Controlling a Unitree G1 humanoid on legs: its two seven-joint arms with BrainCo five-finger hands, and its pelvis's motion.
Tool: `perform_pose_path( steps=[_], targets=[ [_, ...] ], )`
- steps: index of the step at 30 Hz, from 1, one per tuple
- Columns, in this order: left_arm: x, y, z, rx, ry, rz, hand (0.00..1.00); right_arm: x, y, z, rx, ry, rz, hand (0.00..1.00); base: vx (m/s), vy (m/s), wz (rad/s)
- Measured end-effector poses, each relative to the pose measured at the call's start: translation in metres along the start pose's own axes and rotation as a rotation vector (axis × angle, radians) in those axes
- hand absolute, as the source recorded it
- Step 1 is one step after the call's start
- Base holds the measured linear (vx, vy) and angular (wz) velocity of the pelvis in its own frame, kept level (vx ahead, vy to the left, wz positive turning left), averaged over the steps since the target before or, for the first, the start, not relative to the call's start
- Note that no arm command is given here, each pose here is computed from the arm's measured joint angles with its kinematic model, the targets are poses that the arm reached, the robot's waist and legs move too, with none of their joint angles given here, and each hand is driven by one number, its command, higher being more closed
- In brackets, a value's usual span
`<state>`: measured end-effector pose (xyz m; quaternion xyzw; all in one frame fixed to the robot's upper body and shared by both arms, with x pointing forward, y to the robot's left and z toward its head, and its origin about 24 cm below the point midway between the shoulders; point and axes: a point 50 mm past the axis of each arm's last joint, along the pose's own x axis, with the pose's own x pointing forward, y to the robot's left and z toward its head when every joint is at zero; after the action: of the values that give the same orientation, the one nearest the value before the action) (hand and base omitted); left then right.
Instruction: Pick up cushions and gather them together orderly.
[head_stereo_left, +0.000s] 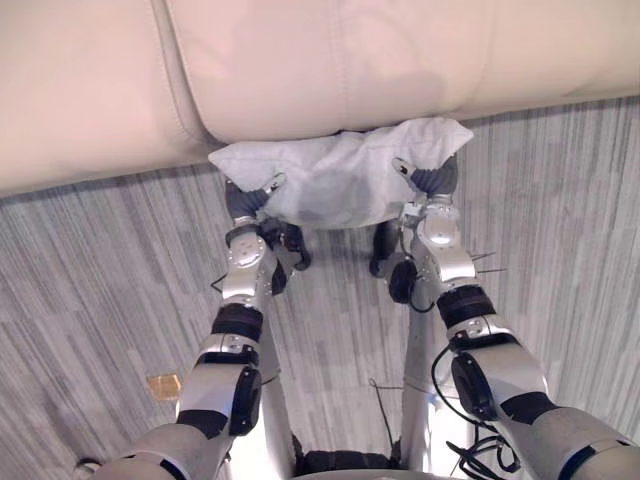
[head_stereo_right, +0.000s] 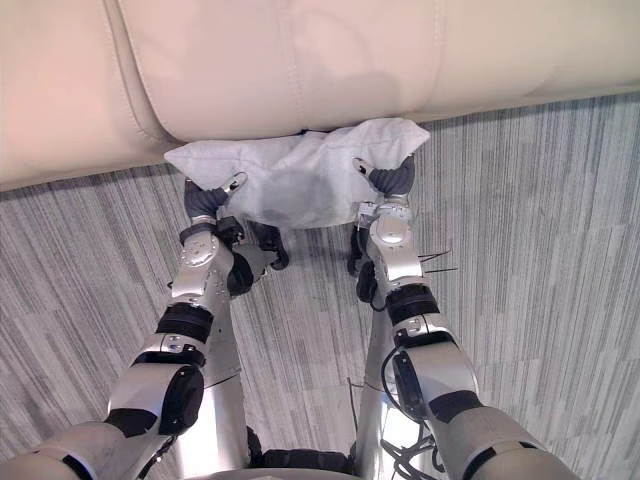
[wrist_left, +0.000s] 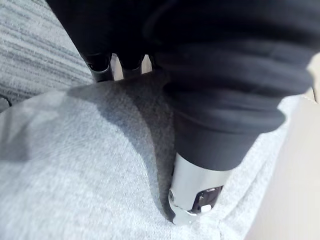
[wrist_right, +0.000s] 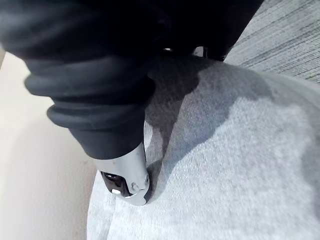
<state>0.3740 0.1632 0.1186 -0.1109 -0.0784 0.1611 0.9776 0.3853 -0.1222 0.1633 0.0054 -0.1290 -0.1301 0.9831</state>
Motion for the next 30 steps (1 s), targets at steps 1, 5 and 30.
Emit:
perform_pose_path(
  steps=[1,5,30],
  targets=[
    [0.001,0.001,0.004,0.014,-0.015,0.002,1.0,-0.001,0.002,0.004,0.004,-0.017,0.007,1.0,-0.06,-0.01,-0.07],
    [-0.003,0.007,0.012,0.056,-0.065,-0.004,1.0,-0.006,0.003,0.011,0.011,-0.066,0.029,1.0,-0.02,-0.007,-0.02],
    [-0.142,0.065,-0.073,0.231,0.138,-0.152,1.0,-0.135,-0.045,-0.07,-0.058,0.069,0.236,1.0,0.12,-0.017,0.05]
  ],
)
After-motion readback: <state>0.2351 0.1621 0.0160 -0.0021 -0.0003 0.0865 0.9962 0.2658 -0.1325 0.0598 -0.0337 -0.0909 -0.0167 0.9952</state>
